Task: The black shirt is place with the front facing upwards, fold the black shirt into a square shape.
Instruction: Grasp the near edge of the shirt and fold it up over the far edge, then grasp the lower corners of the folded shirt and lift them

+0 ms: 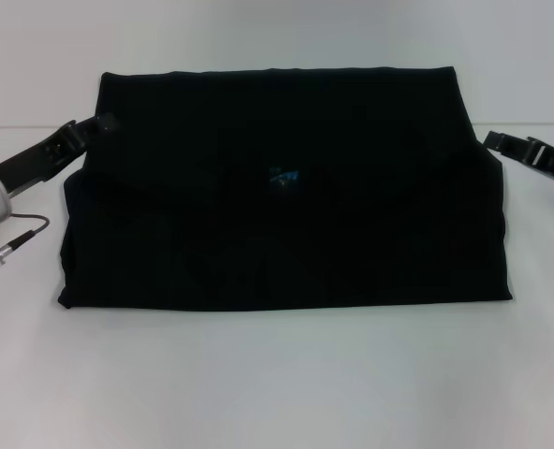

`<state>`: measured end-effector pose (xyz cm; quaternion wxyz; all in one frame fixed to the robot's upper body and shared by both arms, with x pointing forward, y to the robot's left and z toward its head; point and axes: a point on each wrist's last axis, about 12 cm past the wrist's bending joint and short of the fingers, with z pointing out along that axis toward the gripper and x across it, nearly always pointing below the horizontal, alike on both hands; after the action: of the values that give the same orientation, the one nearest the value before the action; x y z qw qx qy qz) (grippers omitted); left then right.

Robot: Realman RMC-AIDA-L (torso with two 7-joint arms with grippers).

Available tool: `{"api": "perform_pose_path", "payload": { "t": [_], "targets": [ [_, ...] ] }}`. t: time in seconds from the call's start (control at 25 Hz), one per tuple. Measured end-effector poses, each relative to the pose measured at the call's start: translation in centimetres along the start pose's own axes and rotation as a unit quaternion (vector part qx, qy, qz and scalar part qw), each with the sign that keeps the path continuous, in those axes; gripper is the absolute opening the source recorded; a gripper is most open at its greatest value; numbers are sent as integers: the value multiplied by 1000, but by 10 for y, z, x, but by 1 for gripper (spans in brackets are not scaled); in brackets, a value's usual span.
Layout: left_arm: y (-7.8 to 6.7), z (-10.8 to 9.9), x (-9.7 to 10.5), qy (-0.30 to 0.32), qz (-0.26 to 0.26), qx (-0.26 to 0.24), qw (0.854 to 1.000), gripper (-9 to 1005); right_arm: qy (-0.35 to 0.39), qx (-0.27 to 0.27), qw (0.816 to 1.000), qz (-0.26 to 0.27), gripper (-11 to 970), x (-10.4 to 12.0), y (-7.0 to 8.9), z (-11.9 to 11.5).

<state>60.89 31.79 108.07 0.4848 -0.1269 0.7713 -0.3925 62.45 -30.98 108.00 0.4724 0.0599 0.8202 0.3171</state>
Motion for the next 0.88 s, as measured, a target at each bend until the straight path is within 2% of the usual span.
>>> {"api": "perform_pose_path", "payload": {
  "t": [0.12,0.2,0.32,0.36,0.4,0.44,0.52,0.64,0.68,0.88],
  "targets": [
    [4,-12,-1,-2,1,13,1000,250,-6,-31,999,-11,321,-1,0,-9],
    [4,-24,-5,10,12,38,999,315,3,-70,997,-42,409,-1,5,-16],
    [3,-43,-9,58,29,78,995,433,40,-136,984,-112,546,6,15,-25],
    [3,-55,-11,100,34,95,990,472,58,-157,976,-137,594,10,18,-28],
    [3,-55,-11,100,34,95,990,512,77,-178,968,-161,643,15,22,-30],
    [3,-63,-11,152,42,96,983,551,94,-195,959,-181,691,19,24,-32],
    [4,-66,-11,176,45,89,979,782,125,-224,942,-218,778,28,29,-36],
    [8,-72,-8,234,54,58,969,827,162,-257,915,-265,893,42,35,-38],
    [9,-72,-7,245,56,51,967,842,178,-278,900,-286,931,52,40,-38],
    [16,-72,-6,248,62,19,967,917,196,-295,885,-302,930,64,46,-35]
  ]
}}
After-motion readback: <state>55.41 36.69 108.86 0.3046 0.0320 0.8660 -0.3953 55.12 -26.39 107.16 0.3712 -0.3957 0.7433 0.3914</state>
